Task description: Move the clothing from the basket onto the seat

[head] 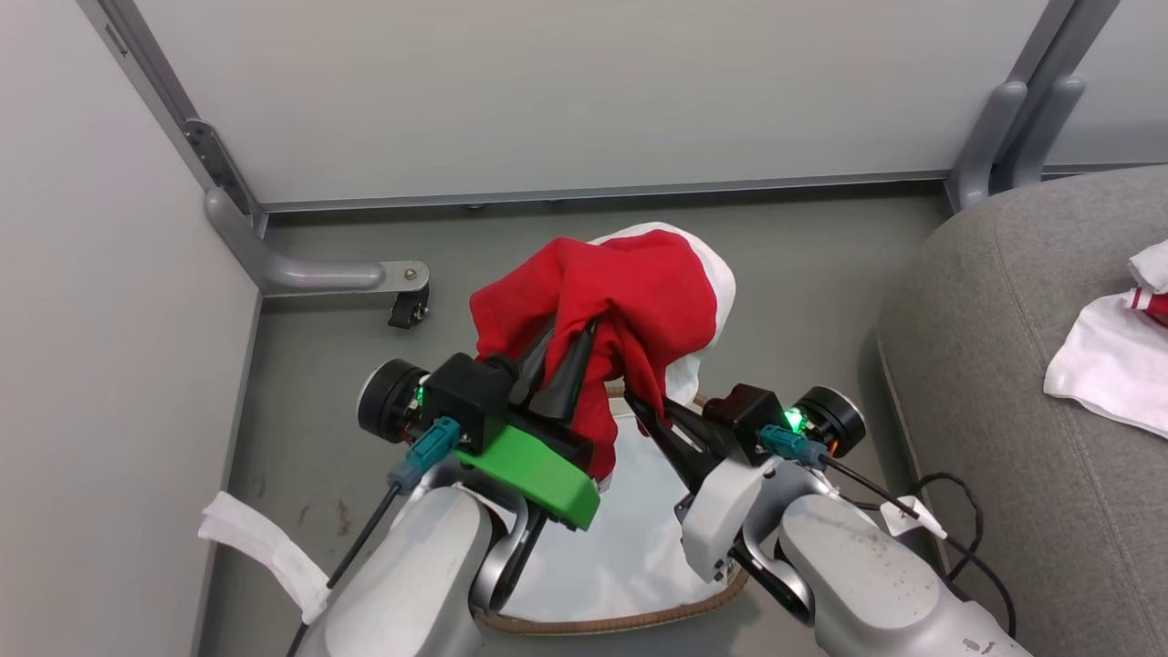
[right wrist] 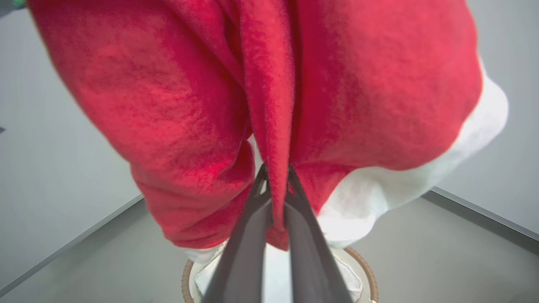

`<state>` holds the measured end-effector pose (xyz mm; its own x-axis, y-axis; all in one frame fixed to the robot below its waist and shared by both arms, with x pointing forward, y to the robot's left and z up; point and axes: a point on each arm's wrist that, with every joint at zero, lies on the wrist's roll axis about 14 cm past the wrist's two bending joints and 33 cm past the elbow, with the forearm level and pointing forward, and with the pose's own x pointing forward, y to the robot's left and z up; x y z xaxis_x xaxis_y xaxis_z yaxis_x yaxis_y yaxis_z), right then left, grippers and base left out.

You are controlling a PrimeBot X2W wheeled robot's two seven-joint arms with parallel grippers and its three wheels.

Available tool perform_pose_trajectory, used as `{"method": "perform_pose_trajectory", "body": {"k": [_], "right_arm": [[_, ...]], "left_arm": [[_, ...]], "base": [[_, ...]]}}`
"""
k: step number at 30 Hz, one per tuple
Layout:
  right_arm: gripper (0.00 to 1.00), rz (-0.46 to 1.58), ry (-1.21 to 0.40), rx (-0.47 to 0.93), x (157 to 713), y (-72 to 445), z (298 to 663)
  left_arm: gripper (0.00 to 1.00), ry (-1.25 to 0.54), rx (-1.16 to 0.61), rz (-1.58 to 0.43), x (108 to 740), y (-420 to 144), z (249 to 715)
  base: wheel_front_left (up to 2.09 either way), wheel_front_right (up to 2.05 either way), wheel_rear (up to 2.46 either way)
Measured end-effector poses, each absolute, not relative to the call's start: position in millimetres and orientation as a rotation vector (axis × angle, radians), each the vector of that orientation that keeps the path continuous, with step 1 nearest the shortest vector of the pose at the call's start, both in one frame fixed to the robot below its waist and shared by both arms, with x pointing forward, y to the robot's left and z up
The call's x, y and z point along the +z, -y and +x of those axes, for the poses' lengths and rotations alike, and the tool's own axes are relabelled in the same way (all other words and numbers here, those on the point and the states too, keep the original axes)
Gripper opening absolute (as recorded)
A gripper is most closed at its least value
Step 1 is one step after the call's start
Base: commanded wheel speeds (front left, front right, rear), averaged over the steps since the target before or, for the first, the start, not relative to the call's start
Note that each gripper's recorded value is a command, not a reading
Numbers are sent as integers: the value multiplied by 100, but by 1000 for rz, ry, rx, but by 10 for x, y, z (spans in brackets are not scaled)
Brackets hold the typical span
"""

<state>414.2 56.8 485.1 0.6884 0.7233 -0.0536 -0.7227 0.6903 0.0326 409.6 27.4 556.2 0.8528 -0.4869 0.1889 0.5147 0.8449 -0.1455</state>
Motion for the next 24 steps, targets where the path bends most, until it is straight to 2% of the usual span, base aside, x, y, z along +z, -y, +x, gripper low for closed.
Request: {"method": "perform_pose_trajectory", "body": {"k": [1,8,17,24], "right_arm": [[0,9,-57,807,4873,-563,4149],[0,24,-18,749,4985,-401,4222],[0,42,32,587,5114,126,4292],[0,48,64,464,5203,570,4213]], "left_arm": [[100,148,-530,-193,5563,-275,4100],[100,129,-502,-175,5479,-332,4175],[100,67,-507,-158,5233,-280,4254],[100,28,-552,-158,5076,-79,4273]], "base": [[0,0,0],[0,0,0],[0,0,0],[0,0,0]]}}
